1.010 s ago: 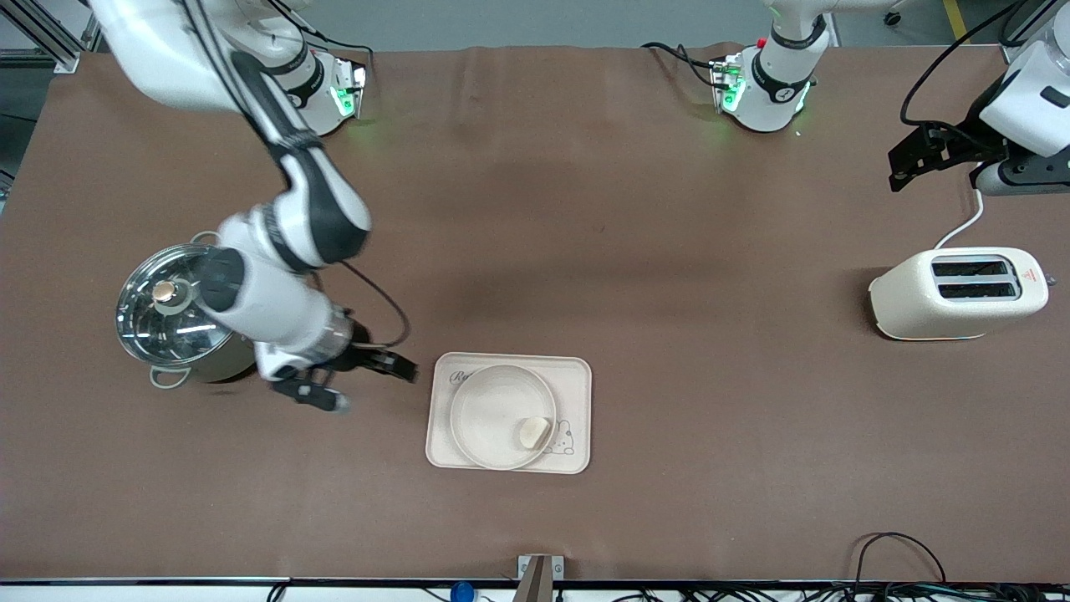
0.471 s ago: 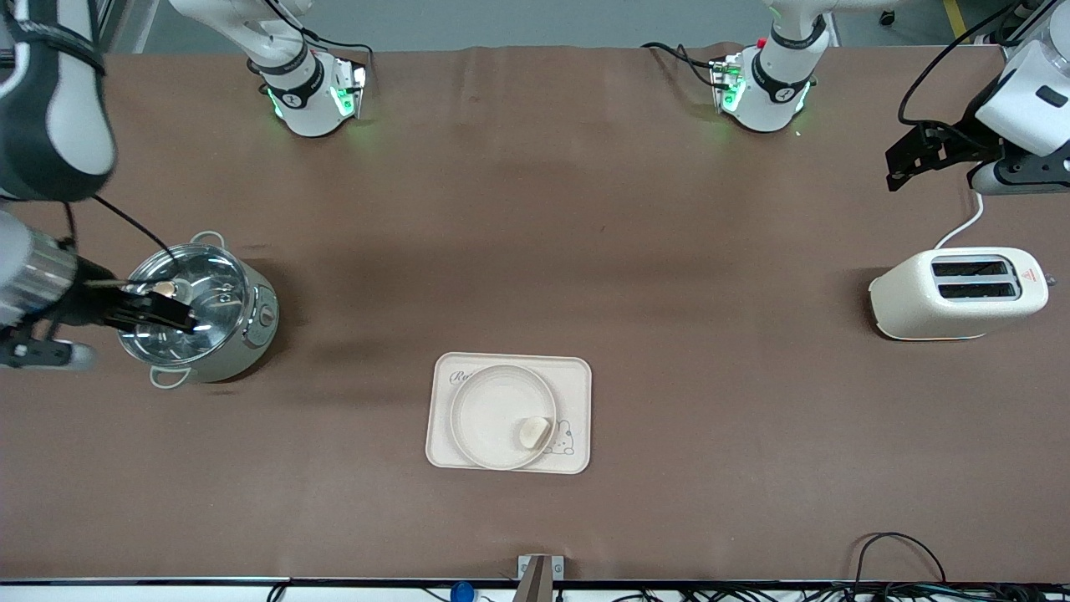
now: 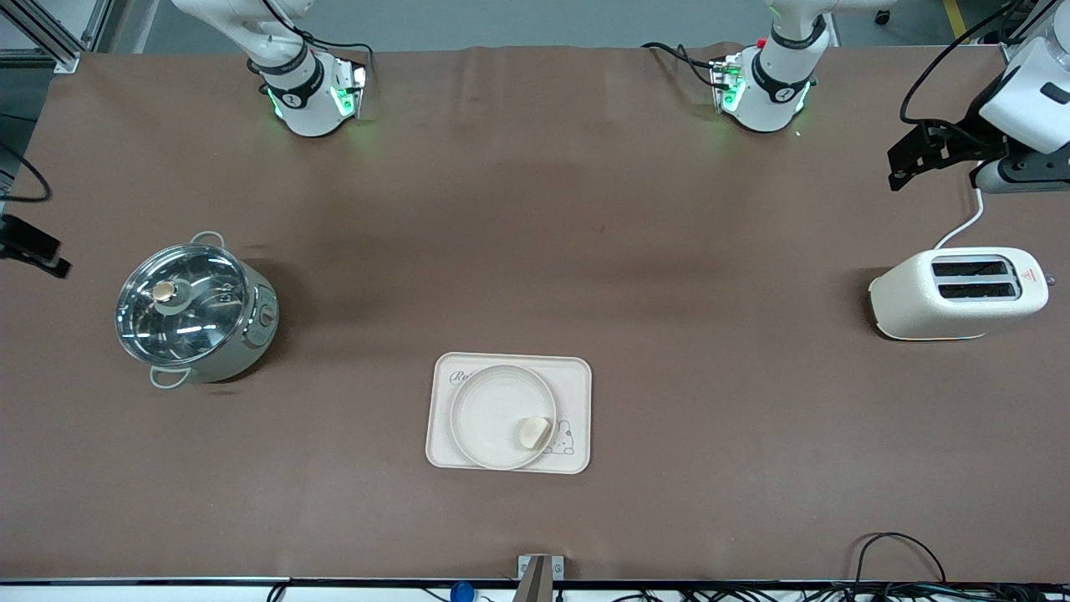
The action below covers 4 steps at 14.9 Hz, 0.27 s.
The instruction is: Place bun in plate and plate on tray
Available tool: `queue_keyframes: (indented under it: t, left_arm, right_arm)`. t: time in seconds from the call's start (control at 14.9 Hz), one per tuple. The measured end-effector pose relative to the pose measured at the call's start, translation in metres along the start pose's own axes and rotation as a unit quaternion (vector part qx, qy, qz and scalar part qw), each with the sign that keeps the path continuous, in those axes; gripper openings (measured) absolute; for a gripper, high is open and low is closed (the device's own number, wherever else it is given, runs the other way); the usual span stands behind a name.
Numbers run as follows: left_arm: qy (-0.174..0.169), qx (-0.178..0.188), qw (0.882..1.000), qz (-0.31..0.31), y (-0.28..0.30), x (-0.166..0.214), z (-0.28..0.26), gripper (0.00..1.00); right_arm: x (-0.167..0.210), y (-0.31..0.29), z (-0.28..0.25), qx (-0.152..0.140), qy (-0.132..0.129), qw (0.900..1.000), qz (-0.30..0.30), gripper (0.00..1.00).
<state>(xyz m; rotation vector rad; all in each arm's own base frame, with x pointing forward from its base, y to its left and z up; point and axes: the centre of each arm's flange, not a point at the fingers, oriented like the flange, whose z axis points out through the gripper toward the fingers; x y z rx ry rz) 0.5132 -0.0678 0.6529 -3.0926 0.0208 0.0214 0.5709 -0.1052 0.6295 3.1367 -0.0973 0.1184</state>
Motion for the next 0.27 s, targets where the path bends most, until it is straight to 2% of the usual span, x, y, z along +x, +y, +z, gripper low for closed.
queue_keyframes:
  t: [0.13,0.27]
  left_arm:
    - [0.001,0.0,1.0,0.0,0.0,0.0,-0.001,1.0]
    - [0.004,-0.001,1.0,-0.001,-0.001,0.0,-0.004,1.0]
  right_arm:
    - [-0.009,0.006,-0.01,0.002,-0.016,1.0,0.003,1.0]
    - [-0.01,0.001,-0.018,0.003,-0.015,1.0,-0.001,1.0]
